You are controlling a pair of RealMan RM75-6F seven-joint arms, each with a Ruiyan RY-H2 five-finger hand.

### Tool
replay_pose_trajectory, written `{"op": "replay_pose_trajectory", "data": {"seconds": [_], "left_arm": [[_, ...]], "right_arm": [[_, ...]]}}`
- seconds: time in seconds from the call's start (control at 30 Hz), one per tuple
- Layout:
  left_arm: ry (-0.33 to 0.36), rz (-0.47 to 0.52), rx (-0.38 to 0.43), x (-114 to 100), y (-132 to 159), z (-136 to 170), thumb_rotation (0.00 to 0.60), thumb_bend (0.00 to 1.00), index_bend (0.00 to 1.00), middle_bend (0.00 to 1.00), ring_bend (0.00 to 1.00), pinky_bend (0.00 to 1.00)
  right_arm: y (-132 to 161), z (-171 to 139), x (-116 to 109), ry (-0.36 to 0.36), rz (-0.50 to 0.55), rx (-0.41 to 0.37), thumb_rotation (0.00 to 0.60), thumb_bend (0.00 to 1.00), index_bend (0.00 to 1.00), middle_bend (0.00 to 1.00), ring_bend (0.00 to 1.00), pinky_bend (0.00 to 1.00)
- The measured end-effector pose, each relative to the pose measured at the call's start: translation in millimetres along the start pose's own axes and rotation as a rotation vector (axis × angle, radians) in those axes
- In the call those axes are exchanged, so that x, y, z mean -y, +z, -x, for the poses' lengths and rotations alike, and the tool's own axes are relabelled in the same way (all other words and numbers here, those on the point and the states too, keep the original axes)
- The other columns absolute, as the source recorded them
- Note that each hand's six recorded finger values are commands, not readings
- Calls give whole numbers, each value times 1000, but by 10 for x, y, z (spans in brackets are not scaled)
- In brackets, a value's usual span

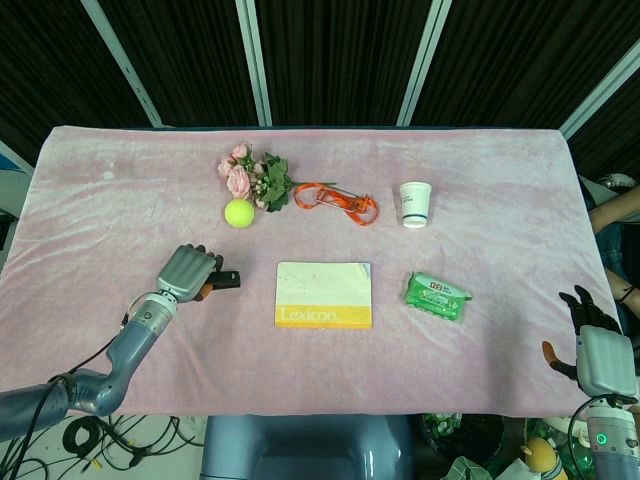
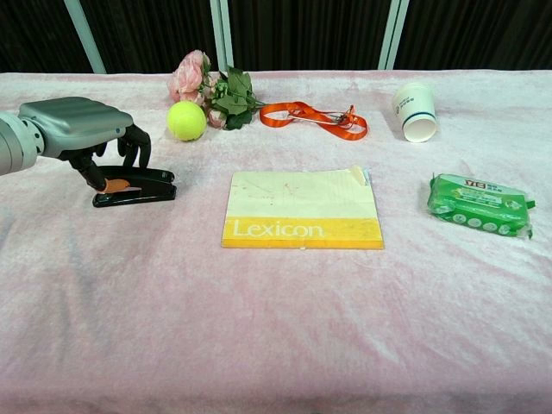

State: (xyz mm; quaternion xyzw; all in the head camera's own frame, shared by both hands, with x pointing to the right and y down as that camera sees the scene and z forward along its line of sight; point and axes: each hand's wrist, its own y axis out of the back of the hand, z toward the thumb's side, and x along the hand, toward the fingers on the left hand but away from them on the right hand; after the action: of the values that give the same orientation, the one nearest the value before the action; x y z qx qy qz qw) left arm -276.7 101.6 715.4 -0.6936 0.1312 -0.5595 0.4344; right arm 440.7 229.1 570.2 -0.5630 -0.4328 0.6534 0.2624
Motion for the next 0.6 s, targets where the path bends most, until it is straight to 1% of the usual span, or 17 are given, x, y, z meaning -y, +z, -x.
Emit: {"op": "replay_pose_trajectory", "data": {"seconds": [0.6], "left_arm": [[-5,-1,0,23,-17,17,600,377,419,518,323,435]], "right_arm": [[3,2,2,1,-1,-1,600,244,175,64,190,233]]}}
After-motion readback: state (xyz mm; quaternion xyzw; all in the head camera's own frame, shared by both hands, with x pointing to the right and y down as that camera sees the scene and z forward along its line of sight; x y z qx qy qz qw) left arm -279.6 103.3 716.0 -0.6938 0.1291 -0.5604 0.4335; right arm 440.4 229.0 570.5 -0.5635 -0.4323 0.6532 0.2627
